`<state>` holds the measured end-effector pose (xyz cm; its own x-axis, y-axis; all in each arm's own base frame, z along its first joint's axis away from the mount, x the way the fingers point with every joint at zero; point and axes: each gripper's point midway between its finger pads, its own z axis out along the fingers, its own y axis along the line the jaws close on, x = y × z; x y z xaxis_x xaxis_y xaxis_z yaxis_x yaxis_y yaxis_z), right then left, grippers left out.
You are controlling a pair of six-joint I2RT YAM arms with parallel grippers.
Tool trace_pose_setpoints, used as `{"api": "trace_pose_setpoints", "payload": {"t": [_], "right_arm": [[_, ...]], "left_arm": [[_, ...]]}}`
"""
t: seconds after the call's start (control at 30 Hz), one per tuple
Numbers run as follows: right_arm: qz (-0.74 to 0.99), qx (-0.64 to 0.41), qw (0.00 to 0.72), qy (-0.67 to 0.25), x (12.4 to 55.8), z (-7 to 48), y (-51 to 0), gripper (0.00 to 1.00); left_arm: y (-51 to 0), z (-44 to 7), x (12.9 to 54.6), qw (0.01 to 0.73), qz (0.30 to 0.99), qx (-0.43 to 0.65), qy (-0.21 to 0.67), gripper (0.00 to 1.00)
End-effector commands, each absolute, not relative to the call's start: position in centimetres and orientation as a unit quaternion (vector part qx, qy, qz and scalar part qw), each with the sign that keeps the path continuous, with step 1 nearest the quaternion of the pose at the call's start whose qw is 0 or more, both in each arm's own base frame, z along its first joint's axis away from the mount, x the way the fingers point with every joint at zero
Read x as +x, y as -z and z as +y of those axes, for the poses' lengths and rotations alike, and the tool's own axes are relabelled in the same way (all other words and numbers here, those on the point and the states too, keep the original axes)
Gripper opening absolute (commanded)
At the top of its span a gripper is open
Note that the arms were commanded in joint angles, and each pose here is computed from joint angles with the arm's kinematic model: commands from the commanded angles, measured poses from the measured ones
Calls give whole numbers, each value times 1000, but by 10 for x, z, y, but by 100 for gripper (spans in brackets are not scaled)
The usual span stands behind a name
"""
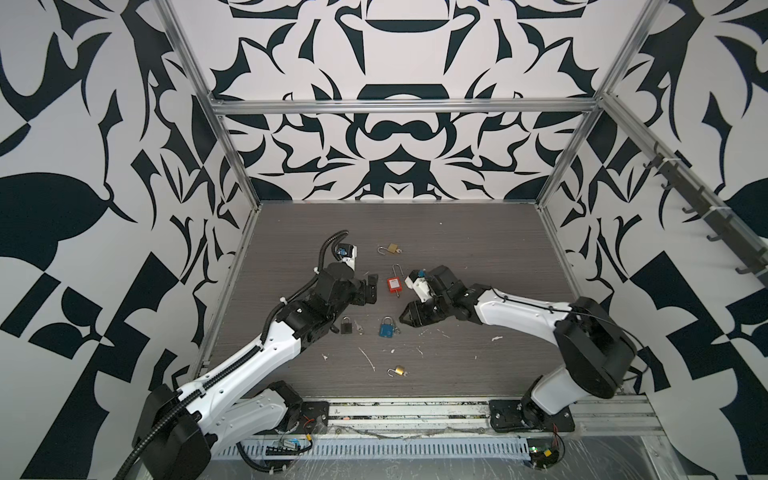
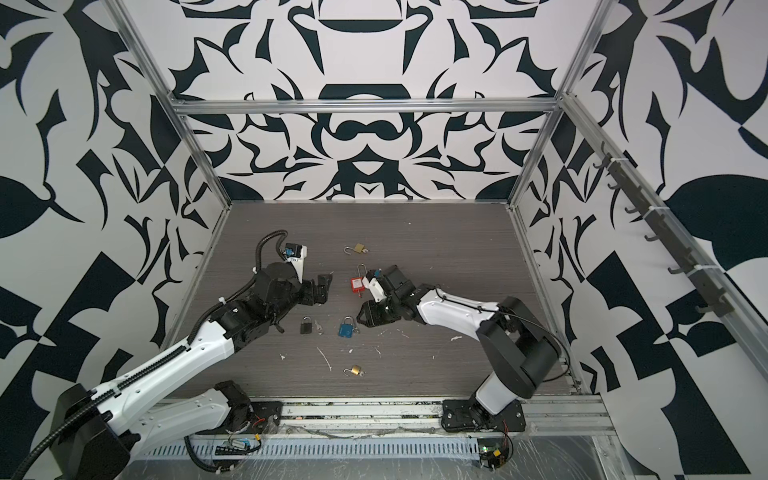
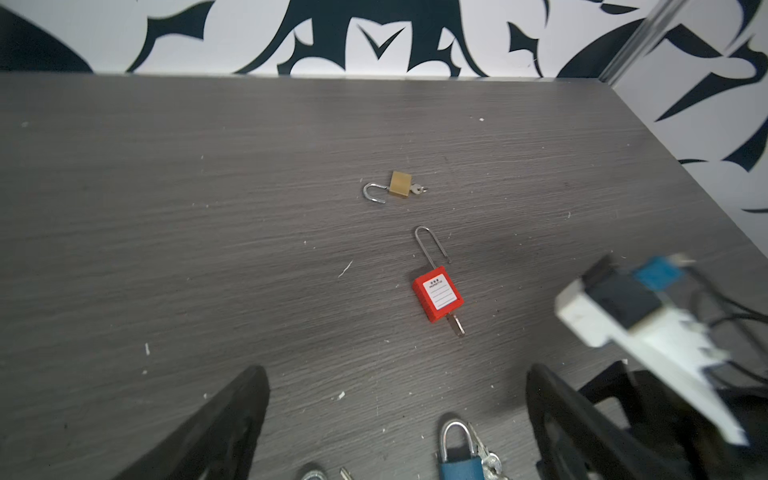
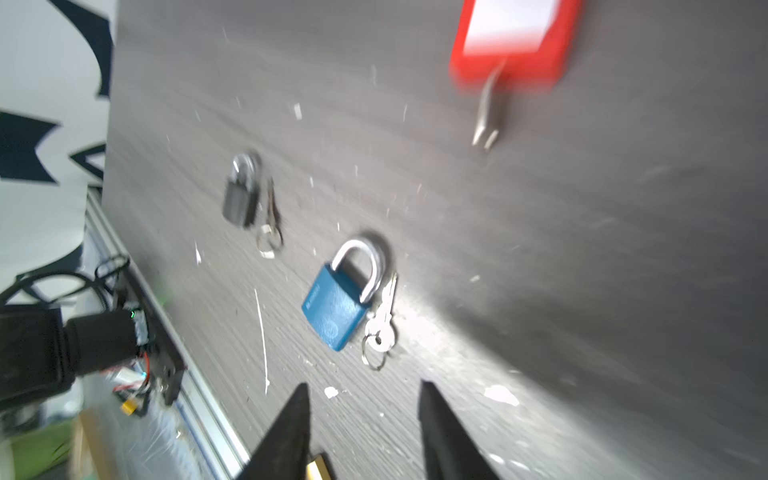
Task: Lock with the key
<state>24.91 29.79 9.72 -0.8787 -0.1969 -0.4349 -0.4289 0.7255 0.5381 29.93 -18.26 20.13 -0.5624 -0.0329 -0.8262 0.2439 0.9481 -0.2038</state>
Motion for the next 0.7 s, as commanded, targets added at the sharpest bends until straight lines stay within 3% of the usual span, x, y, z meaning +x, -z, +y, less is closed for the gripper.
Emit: {"api": "trace_pose_setpoints", "payload": {"t": [0.0,0.13,0.23,0.33,0.67], "right_arm": [[898,-156,320,-258,285,267,-149,57],[877,-112,417,-209,297,231,-169,68],[860,-87,461,-201,297,213,-168,71],[836,-92,494,-220,289,209,-159,79],[809,-101,528,-238,274,202,-136,79]], "left_arm": [[-197,-172,309,419,894,-9,157,99],[-182,-178,319,366,920,-30,137,100],[-151,-191,325,297,945,-51,125,99],[-126,-214,326,237,961,-56,131,97],[-87,-275,338,170,978,-46,111,86]]}}
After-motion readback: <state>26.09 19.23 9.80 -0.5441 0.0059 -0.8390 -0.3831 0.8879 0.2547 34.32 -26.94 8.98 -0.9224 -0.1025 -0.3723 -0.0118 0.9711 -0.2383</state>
